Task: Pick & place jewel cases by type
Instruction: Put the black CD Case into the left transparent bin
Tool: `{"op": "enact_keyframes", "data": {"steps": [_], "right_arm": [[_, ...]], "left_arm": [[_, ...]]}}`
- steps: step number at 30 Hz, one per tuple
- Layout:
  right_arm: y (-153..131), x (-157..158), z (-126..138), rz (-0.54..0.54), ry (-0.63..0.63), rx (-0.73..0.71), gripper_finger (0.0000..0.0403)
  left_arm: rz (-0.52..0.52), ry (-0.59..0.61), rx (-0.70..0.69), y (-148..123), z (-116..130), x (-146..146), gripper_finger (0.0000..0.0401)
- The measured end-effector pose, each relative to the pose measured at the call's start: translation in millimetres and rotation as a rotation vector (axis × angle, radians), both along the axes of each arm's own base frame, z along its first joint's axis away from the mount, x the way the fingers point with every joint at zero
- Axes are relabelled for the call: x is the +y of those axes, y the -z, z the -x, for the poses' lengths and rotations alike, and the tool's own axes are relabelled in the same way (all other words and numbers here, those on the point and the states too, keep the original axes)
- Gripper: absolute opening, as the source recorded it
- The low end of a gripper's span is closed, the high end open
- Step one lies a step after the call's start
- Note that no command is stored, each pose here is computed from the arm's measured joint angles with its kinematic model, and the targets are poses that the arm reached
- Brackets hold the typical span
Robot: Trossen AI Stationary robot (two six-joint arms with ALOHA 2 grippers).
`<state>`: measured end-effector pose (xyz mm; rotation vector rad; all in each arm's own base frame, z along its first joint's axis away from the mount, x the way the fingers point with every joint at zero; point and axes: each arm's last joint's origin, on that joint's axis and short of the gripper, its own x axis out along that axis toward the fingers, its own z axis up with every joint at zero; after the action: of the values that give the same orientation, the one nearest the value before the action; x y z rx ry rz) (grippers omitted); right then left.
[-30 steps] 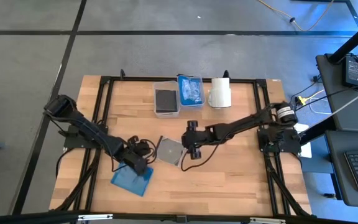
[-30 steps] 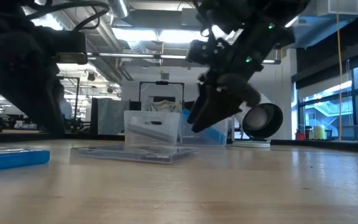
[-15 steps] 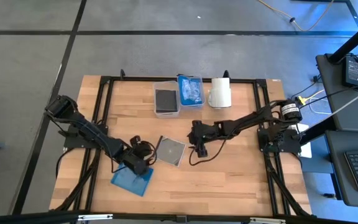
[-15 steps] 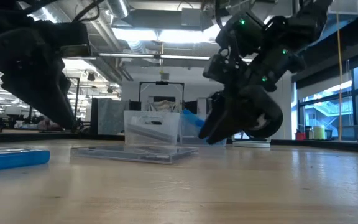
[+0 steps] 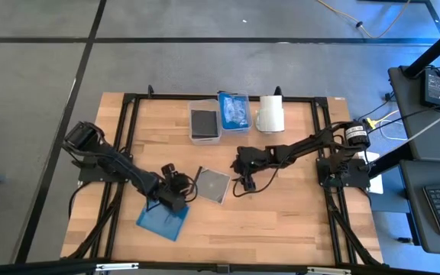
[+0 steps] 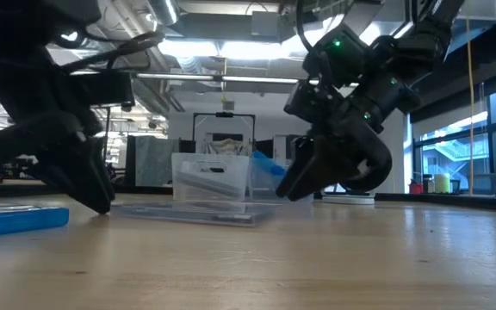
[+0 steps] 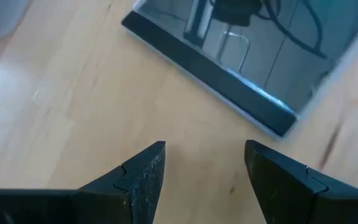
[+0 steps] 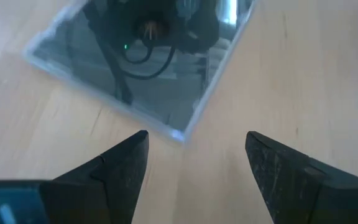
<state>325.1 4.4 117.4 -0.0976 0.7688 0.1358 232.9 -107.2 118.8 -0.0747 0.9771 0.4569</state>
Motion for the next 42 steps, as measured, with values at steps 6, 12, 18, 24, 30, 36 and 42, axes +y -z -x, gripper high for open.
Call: {"op": "enact_keyframes", "data": {"steps": [6, 12, 18, 24, 30, 36, 42], "right_arm": [[-1, 0, -1, 0.005, -0.005, -0.011, 0.0273], [3, 0, 2, 0.019, -0.02, 0.034, 0.0273], [4, 0, 2, 0.014, -0.016, 0.035, 0.0273], [4, 0, 2, 0.0, -0.001, 0.037, 0.0273], [5, 0, 4, 0.0, -0.002, 0.064, 0.0273], [8, 1, 6, -0.017, 0.014, 0.104, 0.0273], [7, 2, 6, -0.001, -0.005, 0.093, 0.0273]], "left_arm": [[-0.02, -0.014, 0.034, 10, -4, 4, 0.0214], [-0.039, 0.043, 0.042, 9, -4, 3, 0.0213], [-0.056, 0.095, 0.033, 9, -8, 4, 0.0213], [-0.067, 0.118, 0.028, 8, -9, 2, 0.0213], [-0.089, 0.183, 0.052, 8, -5, -3, 0.0213], [-0.02, 0.21, 0.072, 6, -1, -9, 0.0213], [0.156, 0.175, 0.017, 1, -3, -15, 0.0213]]}}
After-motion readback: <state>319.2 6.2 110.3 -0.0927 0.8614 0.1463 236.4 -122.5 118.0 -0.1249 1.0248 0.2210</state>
